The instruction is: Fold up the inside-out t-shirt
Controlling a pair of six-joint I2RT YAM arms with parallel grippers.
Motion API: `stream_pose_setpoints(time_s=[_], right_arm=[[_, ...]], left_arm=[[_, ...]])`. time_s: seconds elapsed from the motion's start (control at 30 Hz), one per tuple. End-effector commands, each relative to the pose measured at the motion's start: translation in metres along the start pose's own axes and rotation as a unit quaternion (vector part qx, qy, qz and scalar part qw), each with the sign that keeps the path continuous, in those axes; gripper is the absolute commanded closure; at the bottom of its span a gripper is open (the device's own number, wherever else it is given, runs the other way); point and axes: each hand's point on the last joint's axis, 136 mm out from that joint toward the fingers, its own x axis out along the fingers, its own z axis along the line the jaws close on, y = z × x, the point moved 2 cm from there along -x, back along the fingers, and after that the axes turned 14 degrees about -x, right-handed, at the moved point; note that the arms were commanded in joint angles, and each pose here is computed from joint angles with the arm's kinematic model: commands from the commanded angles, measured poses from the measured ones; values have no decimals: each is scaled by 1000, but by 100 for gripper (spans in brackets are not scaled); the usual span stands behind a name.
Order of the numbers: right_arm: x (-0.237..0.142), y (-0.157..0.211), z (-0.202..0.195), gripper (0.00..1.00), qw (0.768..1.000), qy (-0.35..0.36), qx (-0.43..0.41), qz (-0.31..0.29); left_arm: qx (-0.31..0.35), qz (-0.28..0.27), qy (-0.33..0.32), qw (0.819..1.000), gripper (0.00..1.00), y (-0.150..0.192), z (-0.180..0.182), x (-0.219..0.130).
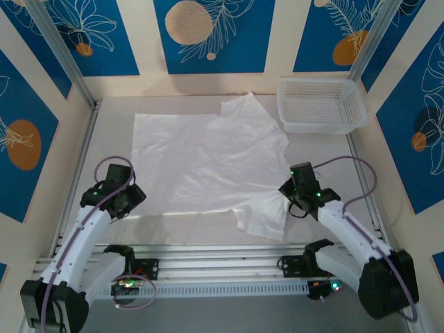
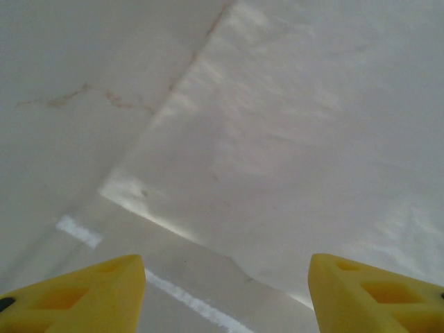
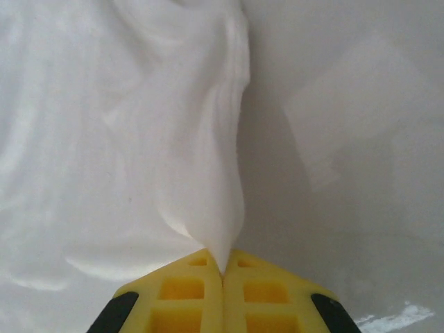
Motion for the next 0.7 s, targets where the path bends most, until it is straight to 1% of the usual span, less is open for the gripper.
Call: stream_pose_setpoints(time_s=[0.0,0.1,0.23,0.3,0.37,0.47,0.6,0.67], right_arm=[[-3,3,-25,100,999,43,7,-10],[-6,2,-32,100,999,46,14,-20],[-6,-2,-27,100,999,19,15,-25],[-5,-3,-24,100,1000,9,9,-25],[-4,-5,-22,100,1000,5,5,-27],[1,-6,-16,100,999,-20,-5,-24],[5,-8,-14,100,999,-27,-12,-16],[5,-10,-13,100,999,-29,-13,-18]], left_arm=[[-11,27,-49,998,37,7,14,-2],[-37,57,-81,994,41,17,27,9],[-69,117,-72,988,43,42,32,24],[-75,126,-88,985,44,49,41,30],[-68,107,-112,986,44,45,50,36],[-55,85,-116,988,43,38,49,43],[-55,58,-87,993,45,29,40,51],[-63,49,-91,993,46,28,42,54]])
